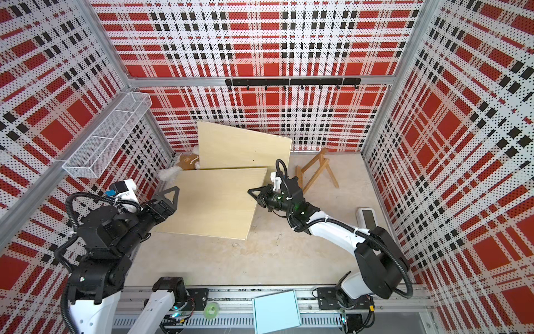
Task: Disassemble the easel
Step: Place the drawing board at the center of the board.
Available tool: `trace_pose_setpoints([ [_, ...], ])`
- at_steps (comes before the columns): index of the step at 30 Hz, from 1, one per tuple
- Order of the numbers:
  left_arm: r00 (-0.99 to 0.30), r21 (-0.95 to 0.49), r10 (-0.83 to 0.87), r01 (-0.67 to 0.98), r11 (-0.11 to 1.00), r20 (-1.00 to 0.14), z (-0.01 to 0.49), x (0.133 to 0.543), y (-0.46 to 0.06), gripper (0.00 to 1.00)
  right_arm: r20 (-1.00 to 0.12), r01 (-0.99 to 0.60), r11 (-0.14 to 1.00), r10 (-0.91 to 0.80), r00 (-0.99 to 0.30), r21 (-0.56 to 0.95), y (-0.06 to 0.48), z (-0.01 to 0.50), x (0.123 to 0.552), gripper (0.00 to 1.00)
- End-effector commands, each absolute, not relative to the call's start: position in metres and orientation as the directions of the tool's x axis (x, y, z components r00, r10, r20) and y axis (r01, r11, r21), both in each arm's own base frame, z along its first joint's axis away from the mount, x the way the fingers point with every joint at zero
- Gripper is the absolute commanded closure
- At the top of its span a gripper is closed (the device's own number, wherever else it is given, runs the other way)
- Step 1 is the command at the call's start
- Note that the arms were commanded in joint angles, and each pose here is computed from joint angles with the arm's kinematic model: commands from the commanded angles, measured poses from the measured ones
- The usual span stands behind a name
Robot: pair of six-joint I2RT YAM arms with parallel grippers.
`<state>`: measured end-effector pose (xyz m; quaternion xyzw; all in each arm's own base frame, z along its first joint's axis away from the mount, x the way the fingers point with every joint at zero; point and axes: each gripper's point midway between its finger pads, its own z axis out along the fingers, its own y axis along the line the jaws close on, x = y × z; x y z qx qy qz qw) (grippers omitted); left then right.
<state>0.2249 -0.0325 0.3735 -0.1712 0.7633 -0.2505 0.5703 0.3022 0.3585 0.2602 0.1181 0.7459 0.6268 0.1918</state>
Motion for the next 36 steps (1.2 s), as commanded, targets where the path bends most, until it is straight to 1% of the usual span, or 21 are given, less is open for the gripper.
trace_pose_setpoints([
  [1, -0.299, -0.559, -0.527, 0.027, 0.829, -0.796, 0.371, 0.231, -0.032, 0.11, -0.269, -0.365, -0.172, 0.415, -0.869, 0.915, 0.367, 0.396, 0.277, 1.0],
  [6, -0.33, -0.571, -0.528, 0.042, 0.82, -0.782, 0.363, 0.238, -0.038, 0.11, -0.255, -0.323, -0.135, 0.37, -0.894, 0.937, 0.392, 0.366, 0.27, 1.0],
  [10, -0.382, -0.566, -0.503, 0.066, 0.822, -0.775, 0.352, 0.244, -0.045, 0.11, -0.271, -0.308, -0.065, 0.329, -0.904, 0.949, 0.409, 0.336, 0.267, 1.0],
  [13, -0.469, -0.579, -0.453, 0.164, 0.799, -0.758, 0.342, 0.25, -0.067, 0.11, -0.291, -0.297, 0.024, 0.29, -0.912, 0.955, 0.421, 0.306, 0.269, 1.0],
  [16, -0.57, -0.606, -0.418, 0.186, 0.773, -0.707, 0.322, 0.258, -0.081, 0.11, -0.287, -0.287, 0.039, 0.26, -0.922, 0.957, 0.432, 0.289, 0.27, 1.0],
  [18, -0.616, -0.628, -0.409, 0.185, 0.756, -0.674, 0.309, 0.261, -0.087, 0.11, -0.291, -0.287, 0.052, 0.237, -0.927, 0.956, 0.44, 0.28, 0.268, 1.0],
  [23, -0.66, -0.659, -0.409, 0.177, 0.731, -0.63, 0.283, 0.27, -0.093, 0.11, -0.297, -0.274, 0.141, 0.181, -0.938, 0.951, 0.46, 0.244, 0.26, 1.0],
  [28, -0.708, -0.675, -0.402, 0.143, 0.724, -0.581, 0.254, 0.274, -0.095, 0.12, -0.253, -0.228, 0.146, 0.192, -0.948, 0.963, 0.464, 0.217, 0.262, 1.0],
  [30, -0.712, -0.689, -0.418, 0.128, 0.714, -0.565, 0.243, 0.277, -0.095, 0.12, -0.234, -0.2, 0.181, 0.188, -0.954, 0.963, 0.464, 0.198, 0.262, 1.0],
  [32, -0.713, -0.724, -0.45, 0.117, 0.68, -0.538, 0.231, 0.283, -0.097, 0.12, -0.209, -0.168, 0.215, 0.182, -0.961, 0.962, 0.462, 0.176, 0.262, 1.0],
  [34, -0.729, -0.765, -0.482, 0.087, 0.638, -0.485, 0.213, 0.289, -0.099, 0.14, -0.184, -0.135, 0.247, 0.184, -0.966, 0.96, 0.459, 0.156, 0.26, 1.0],
  [36, -0.748, -0.777, -0.487, 0.061, 0.626, -0.451, 0.196, 0.29, -0.101, 0.16, -0.17, -0.114, 0.272, 0.195, -0.966, 0.956, 0.454, 0.141, 0.259, 1.0],
])
